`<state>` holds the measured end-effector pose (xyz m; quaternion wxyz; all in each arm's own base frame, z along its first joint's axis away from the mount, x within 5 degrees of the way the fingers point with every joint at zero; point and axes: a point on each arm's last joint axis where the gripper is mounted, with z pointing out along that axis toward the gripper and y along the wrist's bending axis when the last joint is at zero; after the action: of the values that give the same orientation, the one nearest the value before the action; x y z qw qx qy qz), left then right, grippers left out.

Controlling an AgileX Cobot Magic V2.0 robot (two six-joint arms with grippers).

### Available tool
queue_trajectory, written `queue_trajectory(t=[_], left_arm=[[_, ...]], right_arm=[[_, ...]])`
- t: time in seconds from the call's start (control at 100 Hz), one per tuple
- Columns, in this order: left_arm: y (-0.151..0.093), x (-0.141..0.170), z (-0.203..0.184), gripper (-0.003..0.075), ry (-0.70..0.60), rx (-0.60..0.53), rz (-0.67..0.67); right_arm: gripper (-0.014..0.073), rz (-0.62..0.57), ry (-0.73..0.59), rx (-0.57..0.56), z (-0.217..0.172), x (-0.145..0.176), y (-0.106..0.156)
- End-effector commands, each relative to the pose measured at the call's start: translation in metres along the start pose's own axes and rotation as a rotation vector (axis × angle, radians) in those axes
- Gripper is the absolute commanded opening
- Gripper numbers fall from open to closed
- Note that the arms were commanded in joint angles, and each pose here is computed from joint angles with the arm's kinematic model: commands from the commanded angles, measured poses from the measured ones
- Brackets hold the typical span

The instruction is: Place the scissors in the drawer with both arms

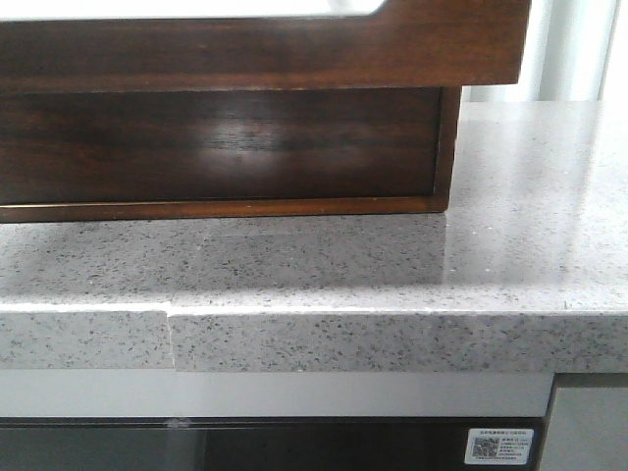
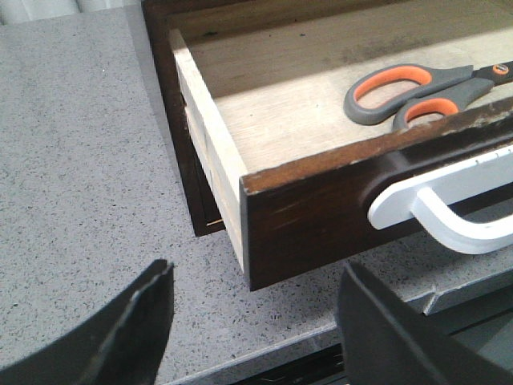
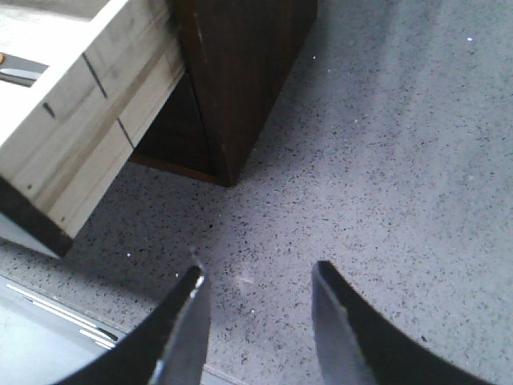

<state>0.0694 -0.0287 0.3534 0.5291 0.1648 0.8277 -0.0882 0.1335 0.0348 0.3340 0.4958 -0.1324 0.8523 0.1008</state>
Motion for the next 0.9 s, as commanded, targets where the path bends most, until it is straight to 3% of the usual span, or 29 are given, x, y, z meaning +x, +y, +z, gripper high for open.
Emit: queue_trajectory(t=[0.0, 0.2, 0.3, 0.53, 0.89], left_arm=[[0.0007, -0.0151, -0.0045, 0.0419, -0.093, -0.007, -0.019], [0.0007, -0.0151, -0.0045, 0.0384, -0.093, -0.007, -0.019], [0.0007, -0.0151, -0.0045, 0.0265, -0.093, -0.007, -0.019], [0.0007, -0.0151, -0.0045, -0.0018, -0.093, -0.007, -0.019], [-0.0001, -0.0132, -0.0043, -0.0020, -0.072, 0.002, -0.018]], right_arm=[[0.0262, 0.018, -0.119, 0.030, -0.0074, -0.0092, -0.0018], [0.0262, 0.020, -0.108, 0.029, -0.0055, -0.0062, -0.0019], [0.0223, 0.020, -0.108, 0.029, -0.0055, -0.0062, -0.0019], [-0.0045, 0.020, -0.108, 0.029, -0.0055, -0.0062, -0.0019], [-0.0069, 0.020, -0.083, 0.020, -0.0052, -0.0039, -0.0011]])
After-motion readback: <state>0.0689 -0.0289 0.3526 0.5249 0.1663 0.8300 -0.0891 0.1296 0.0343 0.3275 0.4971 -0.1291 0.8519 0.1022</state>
